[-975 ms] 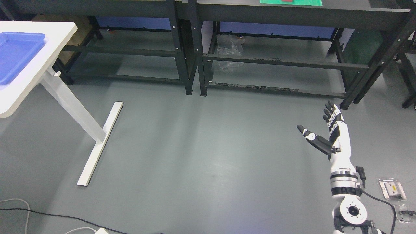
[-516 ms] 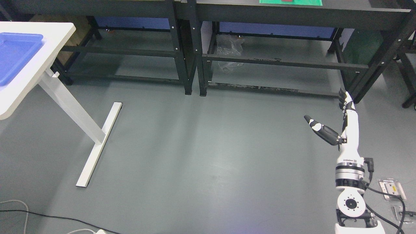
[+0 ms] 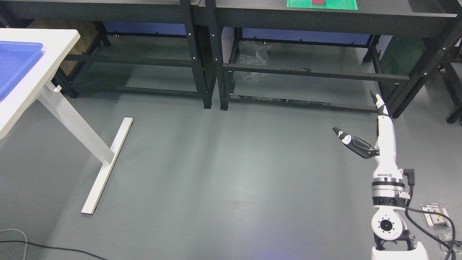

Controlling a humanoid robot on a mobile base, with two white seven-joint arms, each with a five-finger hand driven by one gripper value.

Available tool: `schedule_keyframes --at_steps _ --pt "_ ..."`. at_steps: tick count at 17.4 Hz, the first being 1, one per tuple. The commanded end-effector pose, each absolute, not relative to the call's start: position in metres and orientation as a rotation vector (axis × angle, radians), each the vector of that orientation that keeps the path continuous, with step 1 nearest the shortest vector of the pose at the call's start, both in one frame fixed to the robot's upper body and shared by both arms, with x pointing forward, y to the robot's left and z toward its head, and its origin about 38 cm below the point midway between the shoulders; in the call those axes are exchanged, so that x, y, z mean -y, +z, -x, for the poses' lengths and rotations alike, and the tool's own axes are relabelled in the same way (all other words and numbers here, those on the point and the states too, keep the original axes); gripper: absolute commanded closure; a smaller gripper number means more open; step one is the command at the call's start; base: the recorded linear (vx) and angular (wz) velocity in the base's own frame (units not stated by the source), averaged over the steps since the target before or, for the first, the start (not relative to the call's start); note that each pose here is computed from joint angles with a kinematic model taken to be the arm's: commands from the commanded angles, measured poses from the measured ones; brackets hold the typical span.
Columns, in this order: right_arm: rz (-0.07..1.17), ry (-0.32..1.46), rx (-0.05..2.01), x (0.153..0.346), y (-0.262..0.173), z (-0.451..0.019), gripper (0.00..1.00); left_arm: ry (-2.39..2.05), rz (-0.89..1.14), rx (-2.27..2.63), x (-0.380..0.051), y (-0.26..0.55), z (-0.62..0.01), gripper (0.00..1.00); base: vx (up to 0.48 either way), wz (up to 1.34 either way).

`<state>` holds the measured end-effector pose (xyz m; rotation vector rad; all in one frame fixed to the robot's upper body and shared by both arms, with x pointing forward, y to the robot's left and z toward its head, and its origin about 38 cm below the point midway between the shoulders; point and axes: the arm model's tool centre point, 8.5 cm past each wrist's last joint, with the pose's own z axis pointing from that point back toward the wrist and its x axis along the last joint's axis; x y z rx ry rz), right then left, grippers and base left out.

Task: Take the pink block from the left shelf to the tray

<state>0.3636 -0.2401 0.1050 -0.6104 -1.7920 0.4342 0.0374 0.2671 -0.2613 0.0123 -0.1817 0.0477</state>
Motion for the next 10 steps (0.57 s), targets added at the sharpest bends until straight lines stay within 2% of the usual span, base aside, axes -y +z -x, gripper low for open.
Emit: schedule_keyframes --at_steps 1,10 --pt "0.986 0.904 1.657 0.2295 0.0989 -0.3576 0.02 0.045 -0.031 0.174 -0.2784 -0.2606 -0.0315 0.0 0.08 0.01" --pt "1.001 0.904 1.66 0.2301 0.1001 -0.3579 0.01 0.045 -0.031 0.174 -0.2784 -0.2606 -0.0315 0.0 0.088 0.01"
